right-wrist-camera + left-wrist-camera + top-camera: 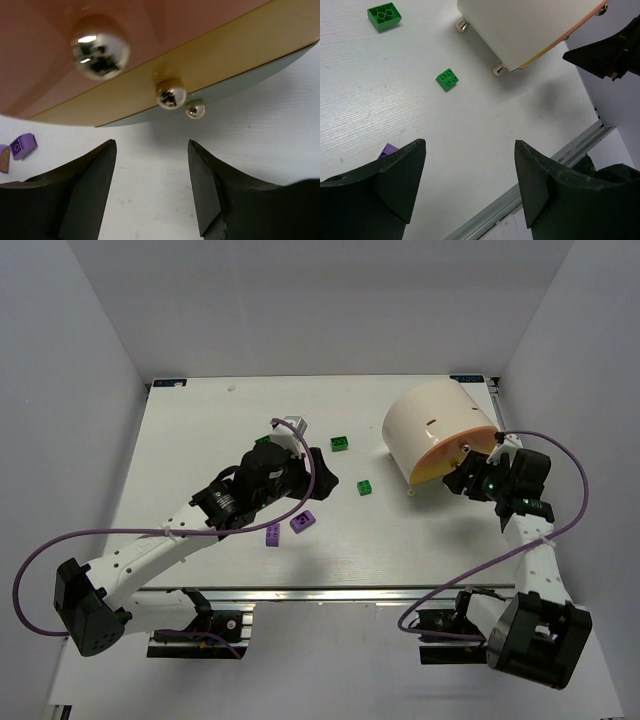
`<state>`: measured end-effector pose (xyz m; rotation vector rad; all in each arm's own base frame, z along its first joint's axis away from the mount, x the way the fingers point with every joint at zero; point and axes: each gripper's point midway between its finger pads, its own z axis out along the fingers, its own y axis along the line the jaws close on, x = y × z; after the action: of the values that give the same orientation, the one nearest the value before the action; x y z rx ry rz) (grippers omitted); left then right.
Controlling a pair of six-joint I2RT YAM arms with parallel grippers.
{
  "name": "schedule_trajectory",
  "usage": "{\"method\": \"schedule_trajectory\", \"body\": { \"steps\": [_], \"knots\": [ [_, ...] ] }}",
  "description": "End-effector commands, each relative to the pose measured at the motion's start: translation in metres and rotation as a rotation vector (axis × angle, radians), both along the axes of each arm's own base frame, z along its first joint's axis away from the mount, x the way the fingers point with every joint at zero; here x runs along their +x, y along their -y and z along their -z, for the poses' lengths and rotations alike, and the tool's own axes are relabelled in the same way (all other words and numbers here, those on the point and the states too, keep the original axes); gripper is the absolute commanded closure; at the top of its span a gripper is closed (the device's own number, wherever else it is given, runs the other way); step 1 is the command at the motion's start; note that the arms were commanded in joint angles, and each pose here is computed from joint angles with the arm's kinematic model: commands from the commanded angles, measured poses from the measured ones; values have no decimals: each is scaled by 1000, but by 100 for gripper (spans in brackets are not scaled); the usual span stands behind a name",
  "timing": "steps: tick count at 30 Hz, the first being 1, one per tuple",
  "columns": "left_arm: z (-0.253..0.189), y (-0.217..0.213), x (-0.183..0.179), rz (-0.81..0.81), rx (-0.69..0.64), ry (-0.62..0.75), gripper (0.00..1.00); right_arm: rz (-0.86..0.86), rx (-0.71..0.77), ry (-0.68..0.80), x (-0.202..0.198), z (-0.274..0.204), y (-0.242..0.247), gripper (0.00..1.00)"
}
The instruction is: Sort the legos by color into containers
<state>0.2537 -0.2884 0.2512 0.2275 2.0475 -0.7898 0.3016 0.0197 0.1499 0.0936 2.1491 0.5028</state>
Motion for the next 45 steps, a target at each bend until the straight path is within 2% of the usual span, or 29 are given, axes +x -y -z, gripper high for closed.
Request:
{"method": "schedule_trajectory", "body": {
  "steps": [1,9,13,21,24,27,28,31,36,45],
  "knots": [
    [-23,1,3,-3,-36,38,19,-3,71,59,21,-13,3,35],
    [-25,0,4,-13,-38,39,19,-56,127,91,43,-14,9,37],
    [-25,1,4,-16,-45,35,19,-96,106,161,49,-22,8,40],
    [-24,6,6,-9,-49,31,19,-128,101,191,53,-19,8,50],
    [-24,7,7,-7,-45,28,19,-133,96,192,55,-16,9,55],
    [-26,7,8,-7,-45,31,19,-141,92,198,56,-16,10,68],
    [-26,7,8,-7,-43,31,19,-146,88,200,56,-16,10,75],
    [-26,7,9,-10,-44,34,19,-152,77,200,52,-17,11,84],
    [-25,5,8,-16,-46,34,19,-148,36,183,38,-15,19,88],
    [-20,7,9,-15,-46,30,18,-97,17,88,-1,-5,29,88]
  ]
}}
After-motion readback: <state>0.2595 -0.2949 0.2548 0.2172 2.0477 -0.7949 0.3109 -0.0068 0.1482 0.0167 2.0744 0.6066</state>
